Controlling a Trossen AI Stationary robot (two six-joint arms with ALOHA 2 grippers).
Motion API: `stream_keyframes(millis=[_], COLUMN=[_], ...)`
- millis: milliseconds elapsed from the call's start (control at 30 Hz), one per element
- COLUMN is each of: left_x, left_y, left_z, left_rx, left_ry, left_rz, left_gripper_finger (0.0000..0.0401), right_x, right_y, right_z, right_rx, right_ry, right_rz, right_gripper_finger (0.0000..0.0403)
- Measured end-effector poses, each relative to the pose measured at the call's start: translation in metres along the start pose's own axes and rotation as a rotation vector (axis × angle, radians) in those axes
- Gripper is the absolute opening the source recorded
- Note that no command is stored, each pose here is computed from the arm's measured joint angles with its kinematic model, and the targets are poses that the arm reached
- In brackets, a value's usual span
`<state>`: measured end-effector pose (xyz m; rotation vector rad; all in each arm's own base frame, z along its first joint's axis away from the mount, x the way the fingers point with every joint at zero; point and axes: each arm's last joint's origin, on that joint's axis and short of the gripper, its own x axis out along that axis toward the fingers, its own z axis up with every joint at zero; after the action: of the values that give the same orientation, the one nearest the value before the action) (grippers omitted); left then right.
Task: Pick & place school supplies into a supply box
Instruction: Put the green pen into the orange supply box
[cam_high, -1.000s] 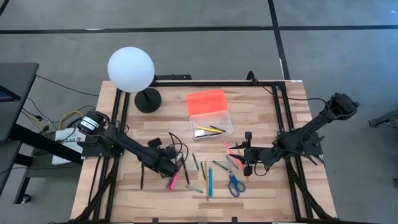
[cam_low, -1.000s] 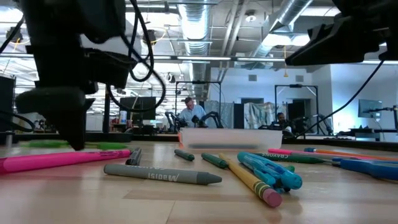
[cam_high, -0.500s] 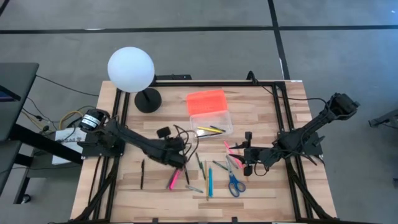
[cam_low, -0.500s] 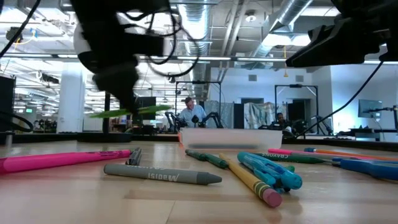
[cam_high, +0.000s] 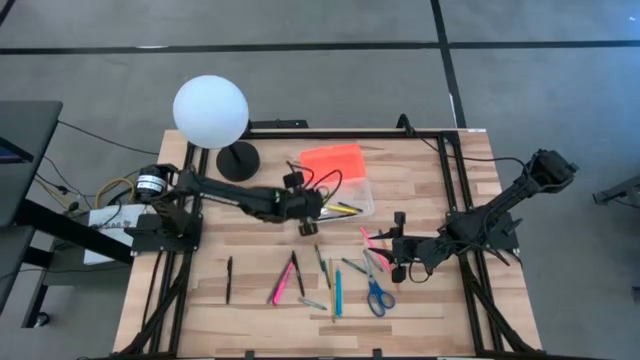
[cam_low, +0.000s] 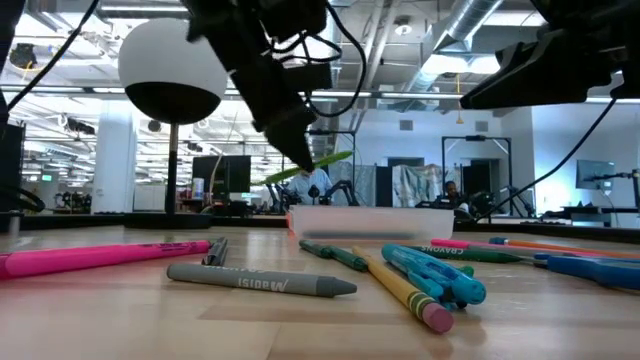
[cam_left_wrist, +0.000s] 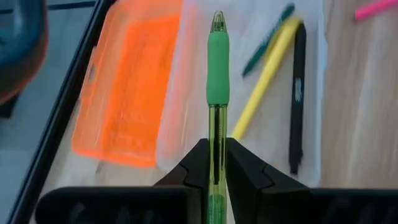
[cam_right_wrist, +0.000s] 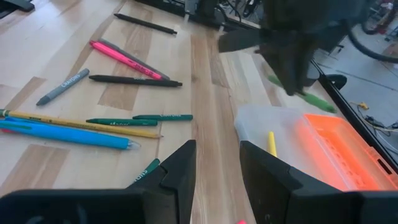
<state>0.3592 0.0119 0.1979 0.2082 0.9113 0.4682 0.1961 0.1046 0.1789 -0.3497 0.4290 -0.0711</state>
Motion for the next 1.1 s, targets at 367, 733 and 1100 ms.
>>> stream_keyframes(millis=[367, 733, 1100], left_x=[0.009, 0.029, 0.054], left_y=[0.018, 0.008, 0.006], left_z=[0.018, 0.014, 0.01], left_rx=[-0.059, -0.059, -0.013], left_ry=[-0.156, -0.172, -0.128], left_rz=[-0.08, -0.081, -0.03], left_gripper_finger=[0.0027, 0.0027, 0.0027], right_x=[0.0, 0.0, 0.0], right_y=[0.0, 0.0, 0.0], right_z=[0.0, 0.0, -0.008], right_rx=[0.0, 0.002, 0.023], right_ry=[0.0, -0.001, 0.063], right_rz=[0.0, 0.0, 0.002], right_gripper_finger=[0.0118, 0.0118, 0.0118])
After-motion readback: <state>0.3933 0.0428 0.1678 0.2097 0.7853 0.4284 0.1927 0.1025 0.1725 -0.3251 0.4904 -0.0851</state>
